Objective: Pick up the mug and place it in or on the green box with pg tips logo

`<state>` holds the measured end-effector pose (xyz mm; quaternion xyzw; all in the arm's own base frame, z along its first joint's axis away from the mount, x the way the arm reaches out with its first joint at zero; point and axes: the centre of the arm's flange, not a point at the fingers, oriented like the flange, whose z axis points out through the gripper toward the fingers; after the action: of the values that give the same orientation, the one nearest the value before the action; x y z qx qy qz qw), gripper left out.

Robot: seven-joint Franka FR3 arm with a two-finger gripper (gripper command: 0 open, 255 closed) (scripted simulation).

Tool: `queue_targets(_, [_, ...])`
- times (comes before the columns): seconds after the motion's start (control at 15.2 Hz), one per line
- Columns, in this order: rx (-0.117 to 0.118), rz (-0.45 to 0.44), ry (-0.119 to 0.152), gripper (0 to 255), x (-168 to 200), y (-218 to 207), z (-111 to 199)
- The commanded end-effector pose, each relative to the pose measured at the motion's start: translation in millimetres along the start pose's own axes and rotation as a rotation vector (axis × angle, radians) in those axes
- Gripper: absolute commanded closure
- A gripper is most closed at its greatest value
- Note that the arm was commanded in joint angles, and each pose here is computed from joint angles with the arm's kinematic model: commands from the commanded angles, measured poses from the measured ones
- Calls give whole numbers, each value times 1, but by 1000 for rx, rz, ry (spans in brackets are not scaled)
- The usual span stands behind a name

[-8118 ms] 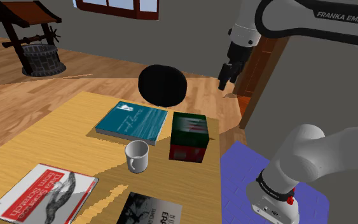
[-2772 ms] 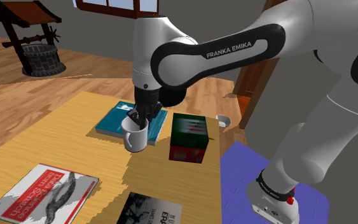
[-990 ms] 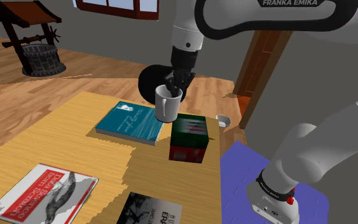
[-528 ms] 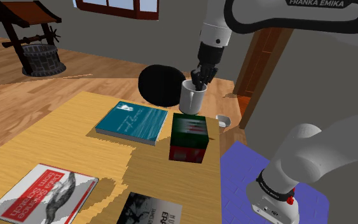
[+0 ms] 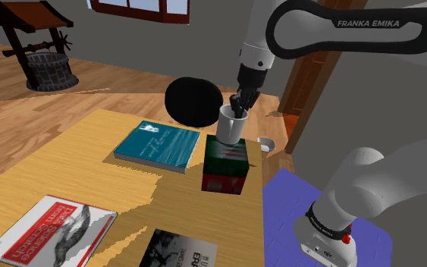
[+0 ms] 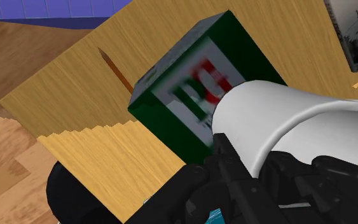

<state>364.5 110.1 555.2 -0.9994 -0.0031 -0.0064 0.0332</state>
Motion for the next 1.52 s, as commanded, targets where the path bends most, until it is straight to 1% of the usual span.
queue_targets(0.0, [0,0,1,255,-1,1,10])
queue_targets(0.59, [0,0,1,255,-2,4,56])
queue_targets(1.12, [0,0,1,255,-2,4,56])
queue_targets(1.19, [0,0,1,0,-2,4,56])
queue_targets(1.45, [0,0,1,0,-2,4,56])
